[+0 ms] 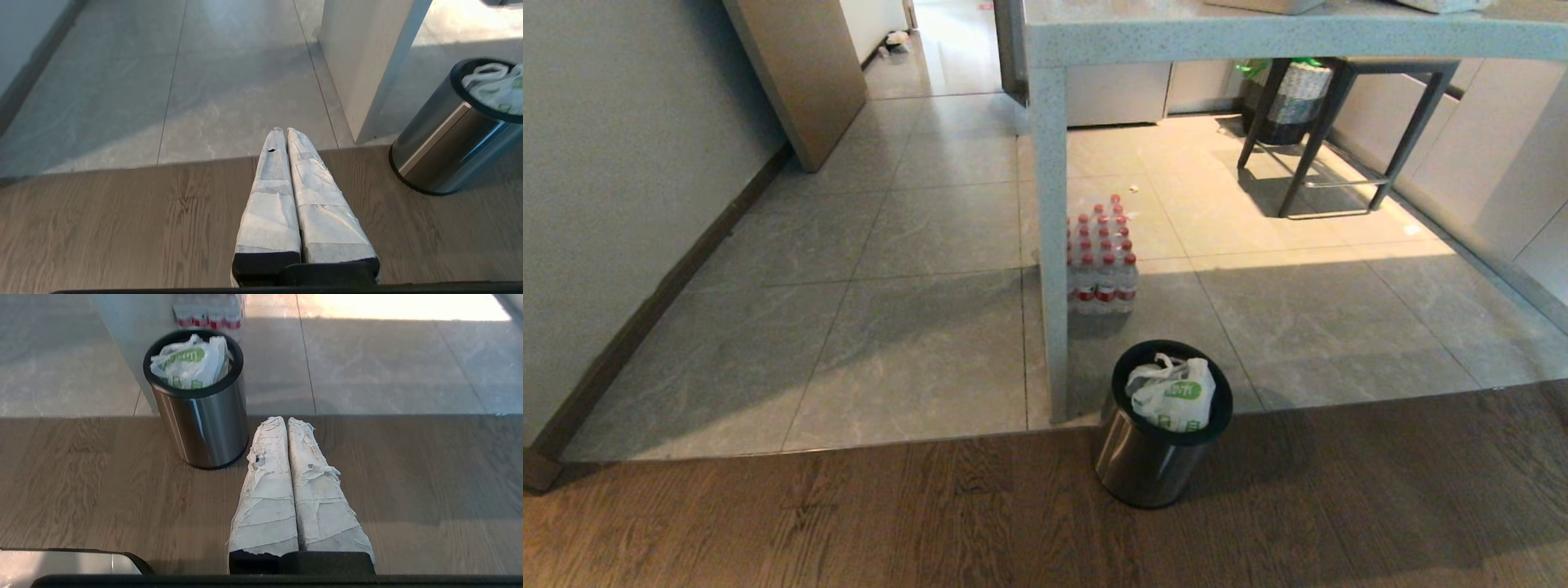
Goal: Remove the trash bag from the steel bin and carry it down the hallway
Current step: Place the outer trash can on the ground
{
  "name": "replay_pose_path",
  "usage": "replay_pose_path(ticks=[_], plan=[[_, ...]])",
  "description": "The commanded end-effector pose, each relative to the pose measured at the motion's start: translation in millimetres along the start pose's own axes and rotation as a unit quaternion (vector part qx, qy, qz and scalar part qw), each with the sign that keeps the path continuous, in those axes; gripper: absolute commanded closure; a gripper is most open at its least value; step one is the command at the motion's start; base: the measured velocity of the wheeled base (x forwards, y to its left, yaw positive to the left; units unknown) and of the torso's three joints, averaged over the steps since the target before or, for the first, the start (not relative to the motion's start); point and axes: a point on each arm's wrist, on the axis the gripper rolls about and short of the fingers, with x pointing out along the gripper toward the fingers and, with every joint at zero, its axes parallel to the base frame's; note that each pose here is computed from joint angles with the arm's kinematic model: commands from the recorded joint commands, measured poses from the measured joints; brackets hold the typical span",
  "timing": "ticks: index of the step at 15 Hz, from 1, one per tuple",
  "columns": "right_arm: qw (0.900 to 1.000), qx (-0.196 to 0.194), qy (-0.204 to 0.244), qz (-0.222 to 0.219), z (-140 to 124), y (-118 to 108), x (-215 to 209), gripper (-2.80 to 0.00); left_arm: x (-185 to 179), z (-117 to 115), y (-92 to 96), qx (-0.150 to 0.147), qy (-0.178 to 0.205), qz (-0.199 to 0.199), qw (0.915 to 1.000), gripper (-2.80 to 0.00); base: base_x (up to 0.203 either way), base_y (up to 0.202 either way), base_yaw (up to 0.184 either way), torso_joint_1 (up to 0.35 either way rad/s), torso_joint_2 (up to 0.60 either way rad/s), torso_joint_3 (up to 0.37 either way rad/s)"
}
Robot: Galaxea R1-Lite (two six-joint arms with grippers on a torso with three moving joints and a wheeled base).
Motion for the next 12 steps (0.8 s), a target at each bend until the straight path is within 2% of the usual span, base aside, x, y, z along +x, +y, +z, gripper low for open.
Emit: replay_pose_path(ticks=[1,12], plan=[[1.000,0.000,0.000,0.001,-0.1,0.0,0.0,0.00,0.0,-0.5,0.0,0.000,0.000,0.000,1.0000,0.00,0.000,0.000,0.000,0.004,0.00,-0.199],[1.000,-0.003,-0.002,0.002,0.4,0.1,0.0,0.00,0.0,-0.5,0.0,0.000,0.000,0.001,1.0000,0.00,0.000,0.000,0.000,0.002,0.00,-0.195]])
